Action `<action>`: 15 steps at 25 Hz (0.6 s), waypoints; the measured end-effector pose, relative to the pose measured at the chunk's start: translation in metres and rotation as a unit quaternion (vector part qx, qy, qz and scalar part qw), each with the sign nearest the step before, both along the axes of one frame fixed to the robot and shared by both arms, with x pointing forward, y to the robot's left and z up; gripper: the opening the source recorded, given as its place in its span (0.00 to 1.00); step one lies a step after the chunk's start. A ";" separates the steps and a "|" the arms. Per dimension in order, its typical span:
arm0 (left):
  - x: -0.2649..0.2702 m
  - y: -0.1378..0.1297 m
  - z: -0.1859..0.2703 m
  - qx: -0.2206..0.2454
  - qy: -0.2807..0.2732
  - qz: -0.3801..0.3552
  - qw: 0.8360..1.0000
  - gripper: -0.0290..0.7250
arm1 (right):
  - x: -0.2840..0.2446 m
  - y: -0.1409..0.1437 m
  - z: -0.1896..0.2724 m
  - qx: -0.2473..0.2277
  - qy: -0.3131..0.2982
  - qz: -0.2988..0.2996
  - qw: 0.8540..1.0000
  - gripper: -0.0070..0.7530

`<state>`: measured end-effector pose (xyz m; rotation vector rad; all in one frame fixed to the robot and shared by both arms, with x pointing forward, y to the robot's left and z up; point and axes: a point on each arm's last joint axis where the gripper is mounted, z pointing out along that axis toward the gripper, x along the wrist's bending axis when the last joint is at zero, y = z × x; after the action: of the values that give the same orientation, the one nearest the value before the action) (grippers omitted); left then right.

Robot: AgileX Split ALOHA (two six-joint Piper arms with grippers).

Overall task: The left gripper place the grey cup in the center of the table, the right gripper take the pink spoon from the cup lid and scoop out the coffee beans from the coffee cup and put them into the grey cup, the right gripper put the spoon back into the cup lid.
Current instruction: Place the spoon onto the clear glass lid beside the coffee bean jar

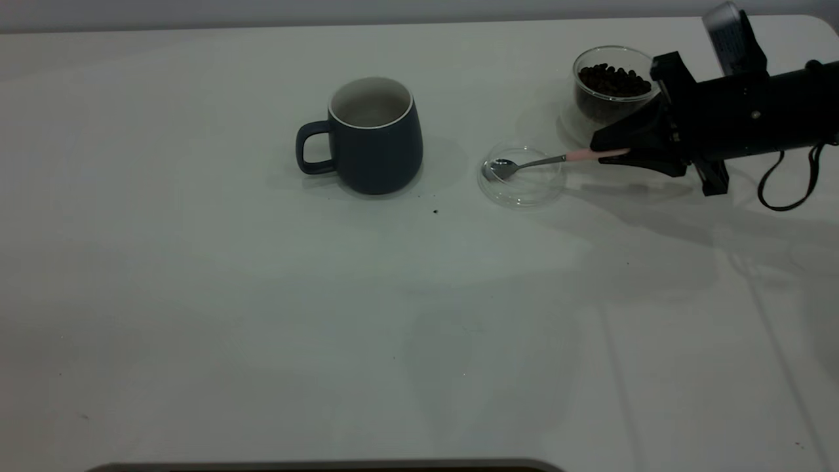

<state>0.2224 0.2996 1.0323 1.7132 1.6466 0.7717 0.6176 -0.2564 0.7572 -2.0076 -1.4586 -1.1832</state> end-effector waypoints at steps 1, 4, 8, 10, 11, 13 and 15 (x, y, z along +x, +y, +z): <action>0.000 0.000 0.000 0.000 0.000 0.000 1.000 0.79 | 0.000 0.001 0.000 -0.001 0.000 0.001 1.000 0.15; 0.000 0.000 0.000 0.000 0.000 0.000 1.000 0.79 | 0.000 0.000 -0.001 -0.006 0.001 0.000 1.000 0.15; 0.000 0.000 0.000 0.000 0.000 0.000 1.000 0.79 | 0.000 0.000 -0.002 -0.017 -0.001 0.001 1.000 0.21; 0.000 0.000 0.000 0.000 0.000 0.000 1.000 0.79 | 0.000 -0.002 -0.004 -0.028 0.002 -0.001 1.000 0.29; 0.000 0.000 0.000 0.000 0.000 0.000 1.000 0.79 | 0.000 -0.002 -0.004 -0.031 0.002 -0.001 1.000 0.35; 0.000 0.000 0.000 0.000 0.000 0.000 1.000 0.79 | 0.000 -0.002 -0.004 -0.032 0.002 -0.001 0.999 0.48; 0.000 0.000 0.000 0.000 0.000 0.000 1.000 0.79 | 0.000 -0.002 -0.005 -0.033 0.001 0.000 0.999 0.61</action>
<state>0.2224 0.2996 1.0323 1.7132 1.6466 0.7717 0.6177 -0.2586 0.7526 -2.0520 -1.5161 -1.1463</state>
